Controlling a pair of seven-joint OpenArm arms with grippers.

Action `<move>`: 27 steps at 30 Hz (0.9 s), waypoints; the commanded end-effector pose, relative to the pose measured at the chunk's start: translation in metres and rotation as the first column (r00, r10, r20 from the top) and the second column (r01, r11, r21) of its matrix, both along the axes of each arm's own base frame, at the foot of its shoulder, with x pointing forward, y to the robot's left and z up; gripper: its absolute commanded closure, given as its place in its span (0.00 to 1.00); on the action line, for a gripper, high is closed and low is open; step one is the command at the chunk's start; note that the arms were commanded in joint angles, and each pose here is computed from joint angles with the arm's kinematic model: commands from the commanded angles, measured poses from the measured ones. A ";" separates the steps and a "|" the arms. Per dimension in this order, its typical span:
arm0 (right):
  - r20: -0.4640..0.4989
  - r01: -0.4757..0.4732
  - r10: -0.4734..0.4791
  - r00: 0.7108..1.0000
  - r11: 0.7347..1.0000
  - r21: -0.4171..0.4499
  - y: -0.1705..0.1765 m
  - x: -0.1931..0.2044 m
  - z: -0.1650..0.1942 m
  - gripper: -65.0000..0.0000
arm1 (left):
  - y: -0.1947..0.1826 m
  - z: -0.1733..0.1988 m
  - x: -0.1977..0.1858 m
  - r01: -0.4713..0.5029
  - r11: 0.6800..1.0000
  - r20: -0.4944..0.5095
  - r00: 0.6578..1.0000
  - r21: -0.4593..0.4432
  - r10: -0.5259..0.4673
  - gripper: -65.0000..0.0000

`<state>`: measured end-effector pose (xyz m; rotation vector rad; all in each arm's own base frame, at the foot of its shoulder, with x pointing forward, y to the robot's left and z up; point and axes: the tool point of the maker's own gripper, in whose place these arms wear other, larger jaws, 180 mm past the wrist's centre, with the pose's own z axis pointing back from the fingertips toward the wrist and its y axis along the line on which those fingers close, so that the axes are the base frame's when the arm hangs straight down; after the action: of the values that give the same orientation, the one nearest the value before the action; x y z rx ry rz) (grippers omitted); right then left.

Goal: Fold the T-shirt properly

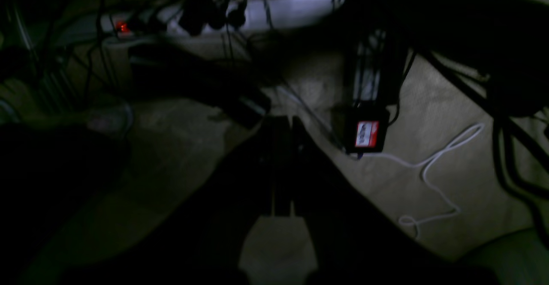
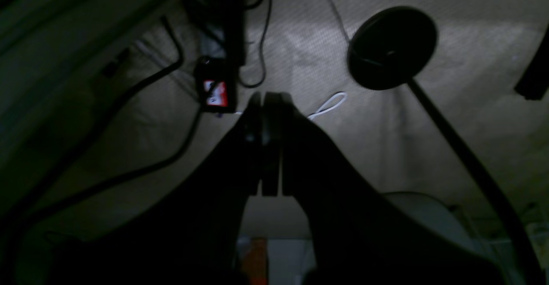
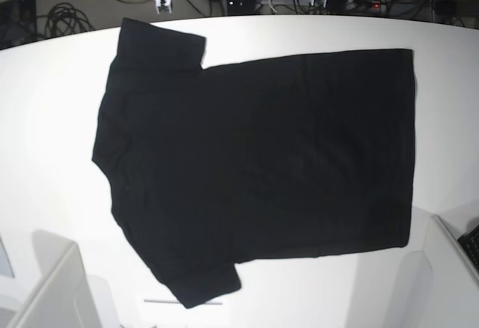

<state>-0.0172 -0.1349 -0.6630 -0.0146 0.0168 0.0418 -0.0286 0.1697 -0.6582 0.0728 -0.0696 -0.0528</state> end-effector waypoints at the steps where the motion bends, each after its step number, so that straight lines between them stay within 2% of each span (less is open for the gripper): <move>1: -0.005 0.007 -0.007 1.000 1.000 -0.005 -0.003 -0.001 0.000 0.94 | 0.001 -0.001 0.004 -0.001 1.000 0.002 1.000 0.006 0.001 0.99; 3: -0.007 0.003 -0.003 1.000 1.000 -0.004 -0.003 -0.001 0.000 0.74 | 0.004 -0.002 0.004 -0.006 1.000 -0.013 1.000 0.011 0.006 0.99; 6: -0.010 0.001 -0.001 1.000 1.000 -0.004 -0.003 -0.005 0.000 0.24 | 0.005 -0.002 0.012 -0.008 1.000 -0.007 1.000 0.013 0.009 0.99; 7: -0.010 0.000 0.000 1.000 1.000 -0.004 -0.003 -0.007 0.000 0.12 | 0.006 -0.003 0.016 -0.012 1.000 0.000 1.000 0.014 0.012 0.99; 8: -0.007 -0.001 0.001 1.000 1.000 -0.002 -0.003 -0.007 0.000 0.05 | 0.007 -0.002 0.018 -0.017 1.000 0.002 1.000 0.016 0.017 0.99; 9: 0.004 -0.001 0.001 1.000 1.000 0.000 -0.002 -0.006 0.000 0.07 | 0.007 -0.002 0.021 -0.017 1.000 0.008 1.000 0.016 0.017 0.99; 11: 0.027 0.000 0.000 1.000 1.000 0.005 0.002 -0.002 0.000 0.23 | 0.007 -0.003 0.022 -0.018 1.000 0.008 1.000 0.016 0.017 0.99; 13: 0.031 0.001 -0.001 1.000 1.000 0.005 0.001 -0.002 0.000 0.51 | 0.005 -0.003 0.018 -0.018 1.000 0.003 1.000 0.013 0.018 0.98; 16: 0.025 0.005 -0.005 1.000 1.000 0.007 0.002 -0.005 0.000 0.97 | 0.004 -0.003 0.017 -0.018 1.000 0.000 1.000 0.011 0.018 0.84; 17: 0.024 0.008 -0.008 1.000 1.000 0.005 0.002 -0.005 0.000 1.00 | 0.004 -0.003 0.017 -0.018 1.000 0.000 1.000 0.011 0.018 0.74; 20: 0.019 0.007 -0.006 1.000 1.000 -0.003 -0.003 -0.010 0.001 1.00 | 0.004 -0.003 0.017 -0.018 1.000 0.000 1.000 0.011 0.018 0.50; 22: 0.022 0.005 -0.005 1.000 1.000 -0.002 -0.003 -0.009 0.001 1.00 | 0.005 -0.003 0.017 -0.018 1.000 0.000 1.000 0.013 0.018 0.41; 27: 0.019 0.006 -0.006 1.000 1.000 -0.003 -0.003 -0.012 0.001 1.00 | 0.005 -0.003 0.016 -0.018 1.000 -0.002 1.000 0.013 0.018 0.39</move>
<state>-0.0267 -0.1365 -0.6624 -0.0158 -0.0034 0.0382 -0.0098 0.1719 -0.6612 0.0776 -0.0704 -0.0360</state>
